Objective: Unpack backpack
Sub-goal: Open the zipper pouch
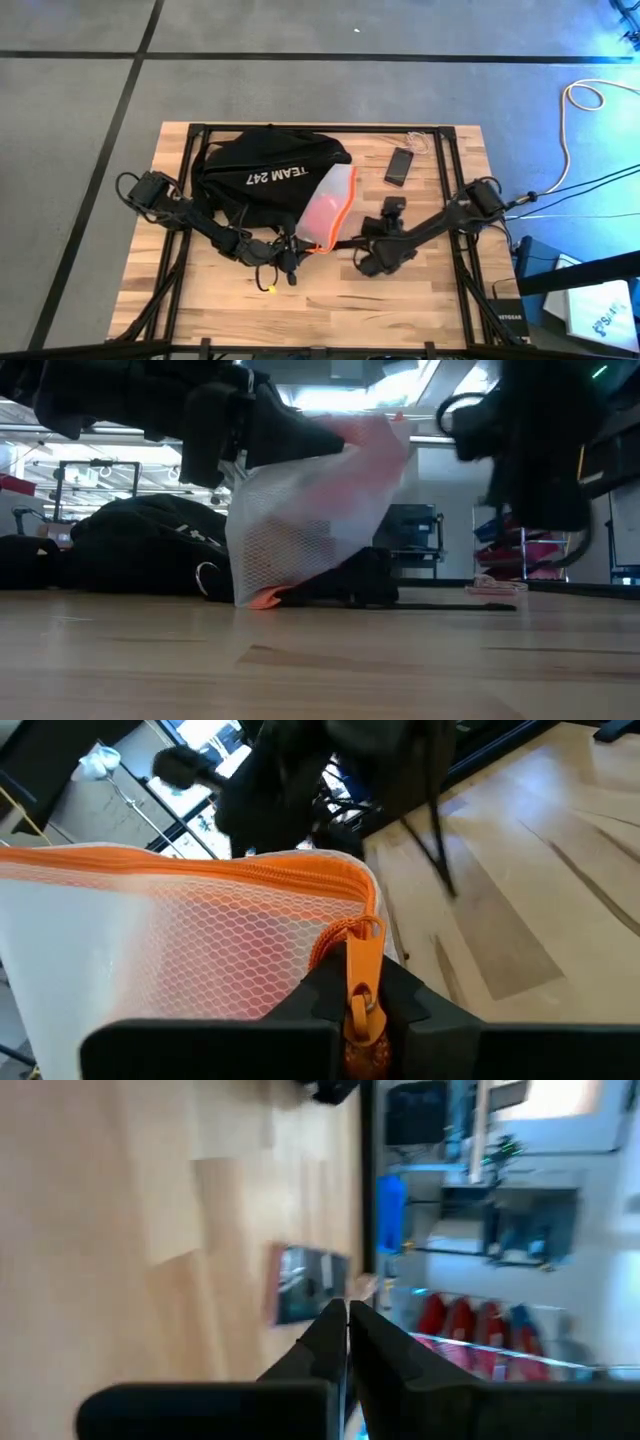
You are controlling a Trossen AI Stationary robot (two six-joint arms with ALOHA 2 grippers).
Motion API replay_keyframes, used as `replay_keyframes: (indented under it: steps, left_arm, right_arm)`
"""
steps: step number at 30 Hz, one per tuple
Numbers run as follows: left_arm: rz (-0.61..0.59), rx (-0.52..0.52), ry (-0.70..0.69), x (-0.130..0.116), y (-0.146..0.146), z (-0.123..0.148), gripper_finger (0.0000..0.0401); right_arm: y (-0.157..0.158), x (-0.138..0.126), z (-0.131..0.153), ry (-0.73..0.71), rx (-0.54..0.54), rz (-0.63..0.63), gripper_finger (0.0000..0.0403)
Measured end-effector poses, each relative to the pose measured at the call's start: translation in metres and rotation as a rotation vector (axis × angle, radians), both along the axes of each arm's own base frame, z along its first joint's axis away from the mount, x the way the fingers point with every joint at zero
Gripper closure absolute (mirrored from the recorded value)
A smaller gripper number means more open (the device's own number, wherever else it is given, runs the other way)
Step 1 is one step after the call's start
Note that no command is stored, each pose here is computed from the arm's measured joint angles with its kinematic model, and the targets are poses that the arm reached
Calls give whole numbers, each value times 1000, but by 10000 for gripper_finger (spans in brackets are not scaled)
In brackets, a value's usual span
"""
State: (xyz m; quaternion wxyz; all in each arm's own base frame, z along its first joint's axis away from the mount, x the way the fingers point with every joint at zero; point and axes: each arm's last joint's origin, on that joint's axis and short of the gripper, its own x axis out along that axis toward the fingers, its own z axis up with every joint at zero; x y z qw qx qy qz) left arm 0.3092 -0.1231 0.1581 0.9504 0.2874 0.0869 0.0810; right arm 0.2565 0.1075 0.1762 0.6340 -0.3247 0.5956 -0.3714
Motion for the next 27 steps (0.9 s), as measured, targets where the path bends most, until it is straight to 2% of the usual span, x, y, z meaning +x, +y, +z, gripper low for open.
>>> replay_keyframes:
  steps: [6, 9, 14, 17, 18, 20, 24, 27]
  left_arm:
    - [-9, -9, 14, -1, -2, -1, 401]
    - [-72, 9, 64, -1, -3, -6, 401]
    - [-204, -10, 129, -1, -4, -12, 401]
    - [-253, -20, 177, -2, -5, -16, 401]
    - [-272, -19, 202, -3, -5, -18, 401]
    - [-330, -22, 261, -4, -4, -23, 401]
    - [-359, -41, 352, -6, 0, -31, 401]
    - [-327, -67, 342, -5, 3, -31, 401]
  right_arm:
    - [21, -19, 26, -125, 169, 18, 403]
    - [33, -21, 42, -254, 300, 120, 403]
    - [56, -4, 69, -403, 605, 415, 403]
    - [63, 16, 79, -441, 868, 585, 403]
    - [63, 22, 80, -435, 952, 631, 403]
    - [57, 35, 79, -445, 1055, 669, 403]
    - [37, 55, 66, -403, 1057, 682, 398]
    - [24, 68, 56, -400, 1040, 684, 385]
